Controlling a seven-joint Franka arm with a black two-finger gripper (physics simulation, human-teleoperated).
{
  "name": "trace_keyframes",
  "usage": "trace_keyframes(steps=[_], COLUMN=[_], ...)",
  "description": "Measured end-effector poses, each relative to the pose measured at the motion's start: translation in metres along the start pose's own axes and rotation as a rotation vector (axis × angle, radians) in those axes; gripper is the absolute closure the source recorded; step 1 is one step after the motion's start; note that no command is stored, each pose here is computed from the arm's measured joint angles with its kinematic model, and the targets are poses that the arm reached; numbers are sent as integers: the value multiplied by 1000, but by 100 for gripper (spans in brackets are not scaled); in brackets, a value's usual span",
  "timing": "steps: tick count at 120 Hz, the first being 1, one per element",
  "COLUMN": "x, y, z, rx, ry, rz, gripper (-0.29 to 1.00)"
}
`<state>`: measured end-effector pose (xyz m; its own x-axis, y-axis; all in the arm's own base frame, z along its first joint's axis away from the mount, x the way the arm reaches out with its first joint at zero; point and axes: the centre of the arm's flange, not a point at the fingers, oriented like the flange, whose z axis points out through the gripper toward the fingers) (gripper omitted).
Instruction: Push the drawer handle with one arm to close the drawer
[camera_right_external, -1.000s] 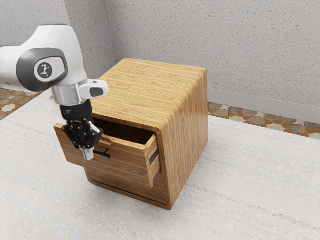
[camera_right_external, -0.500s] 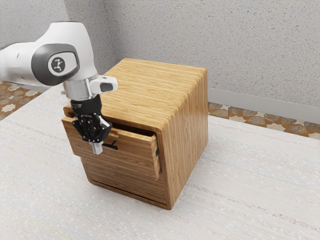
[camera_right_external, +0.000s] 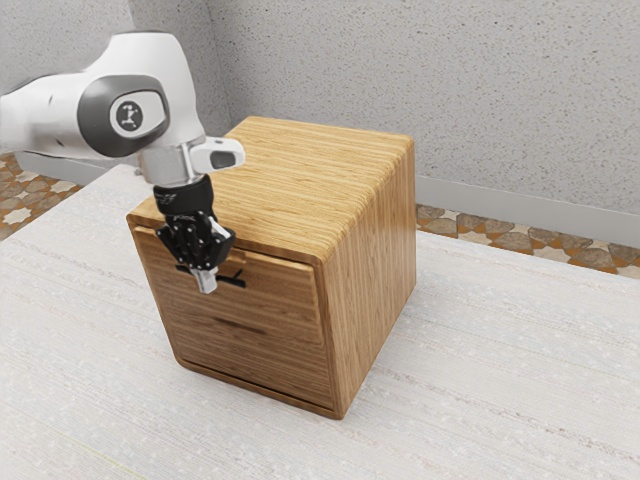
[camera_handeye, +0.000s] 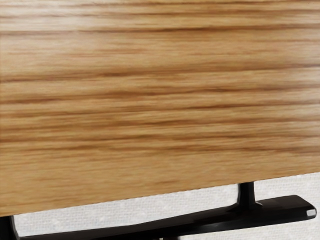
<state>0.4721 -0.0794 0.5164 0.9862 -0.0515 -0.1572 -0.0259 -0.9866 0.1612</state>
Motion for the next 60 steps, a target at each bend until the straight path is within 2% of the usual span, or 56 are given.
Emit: trace_keyframes(steps=[48, 60], x=[2, -43], y=[3, 33], z=[-3, -45], rx=[1, 35], ry=[29, 94], rz=[3, 53], gripper=[78, 57])
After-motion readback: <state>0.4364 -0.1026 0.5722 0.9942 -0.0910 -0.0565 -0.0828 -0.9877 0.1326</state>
